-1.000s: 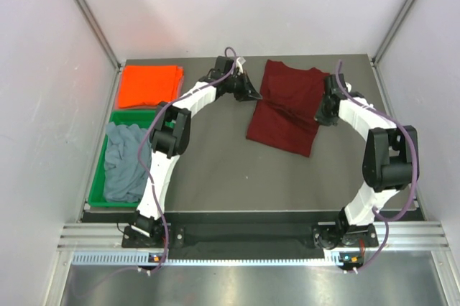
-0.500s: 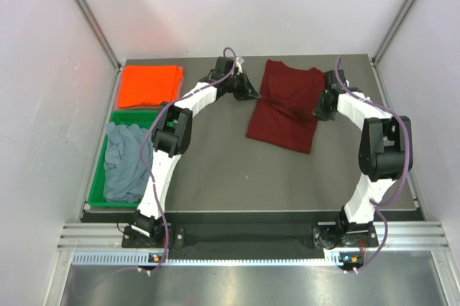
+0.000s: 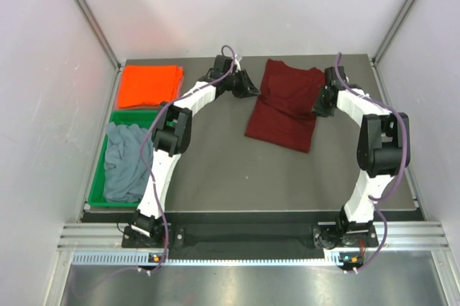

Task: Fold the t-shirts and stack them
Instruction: Fold the tshirt

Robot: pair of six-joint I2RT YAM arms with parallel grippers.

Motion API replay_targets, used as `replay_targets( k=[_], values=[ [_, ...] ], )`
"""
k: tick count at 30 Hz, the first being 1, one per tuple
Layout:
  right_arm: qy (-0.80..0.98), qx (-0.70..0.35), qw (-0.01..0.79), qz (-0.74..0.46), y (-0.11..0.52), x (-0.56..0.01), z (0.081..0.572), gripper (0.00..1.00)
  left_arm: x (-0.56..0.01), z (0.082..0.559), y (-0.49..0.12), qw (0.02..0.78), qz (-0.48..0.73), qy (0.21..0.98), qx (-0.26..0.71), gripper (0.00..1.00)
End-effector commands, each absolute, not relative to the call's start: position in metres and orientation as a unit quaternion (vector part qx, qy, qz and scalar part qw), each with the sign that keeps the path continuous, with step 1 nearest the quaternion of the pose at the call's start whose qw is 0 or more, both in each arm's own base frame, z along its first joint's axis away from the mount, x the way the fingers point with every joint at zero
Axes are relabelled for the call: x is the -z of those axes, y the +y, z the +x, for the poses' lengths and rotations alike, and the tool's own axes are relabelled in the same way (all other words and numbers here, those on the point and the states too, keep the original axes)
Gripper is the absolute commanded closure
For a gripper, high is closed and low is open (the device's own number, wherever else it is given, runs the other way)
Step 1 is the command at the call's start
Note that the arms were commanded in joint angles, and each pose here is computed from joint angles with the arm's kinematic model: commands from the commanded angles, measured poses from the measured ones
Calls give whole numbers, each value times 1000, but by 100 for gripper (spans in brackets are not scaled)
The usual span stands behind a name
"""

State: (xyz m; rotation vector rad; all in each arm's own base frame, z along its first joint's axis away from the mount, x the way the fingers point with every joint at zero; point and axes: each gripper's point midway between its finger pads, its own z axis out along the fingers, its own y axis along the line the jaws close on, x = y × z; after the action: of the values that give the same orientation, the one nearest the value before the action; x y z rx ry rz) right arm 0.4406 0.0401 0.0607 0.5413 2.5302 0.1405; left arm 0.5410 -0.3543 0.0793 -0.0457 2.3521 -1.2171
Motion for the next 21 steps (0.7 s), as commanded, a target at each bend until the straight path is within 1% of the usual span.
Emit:
replay_targets(
  k=[1, 3, 4, 5, 7, 9, 10, 12, 13, 16, 19, 21],
  values=[
    [925, -63, 311, 207, 33, -88, 465, 81, -116, 562, -346, 296, -5, 840, 455, 71],
    [924, -61, 316, 206, 32, -96, 464, 78, -123, 565, -338, 305, -10, 842, 446, 71],
    [923, -61, 318, 206, 32, -100, 462, 77, -135, 566, -334, 314, -10, 840, 441, 70],
    [920, -62, 326, 208, 31, -109, 461, 72, -137, 564, -328, 316, -8, 845, 431, 69],
    [919, -67, 330, 206, 32, -119, 454, 68, -153, 560, -323, 330, -5, 846, 419, 69],
    [920, -72, 326, 203, 35, -120, 446, 68, -162, 548, -323, 335, 6, 846, 416, 69],
    [919, -75, 329, 202, 37, -125, 442, 68, -154, 539, -324, 326, 10, 851, 411, 69],
    [923, -80, 322, 195, 40, -122, 434, 72, -167, 528, -329, 330, 24, 845, 421, 70],
    [922, -83, 325, 194, 41, -126, 432, 77, -162, 521, -334, 323, 34, 847, 422, 71],
    [926, -84, 318, 186, 46, -119, 424, 88, -154, 510, -342, 313, 44, 851, 418, 72],
    [930, -103, 303, 179, 58, -107, 416, 93, -136, 502, -351, 290, 47, 860, 418, 75],
    [934, -103, 293, 178, 62, -95, 412, 94, -124, 498, -354, 276, 45, 865, 416, 78]
  ],
)
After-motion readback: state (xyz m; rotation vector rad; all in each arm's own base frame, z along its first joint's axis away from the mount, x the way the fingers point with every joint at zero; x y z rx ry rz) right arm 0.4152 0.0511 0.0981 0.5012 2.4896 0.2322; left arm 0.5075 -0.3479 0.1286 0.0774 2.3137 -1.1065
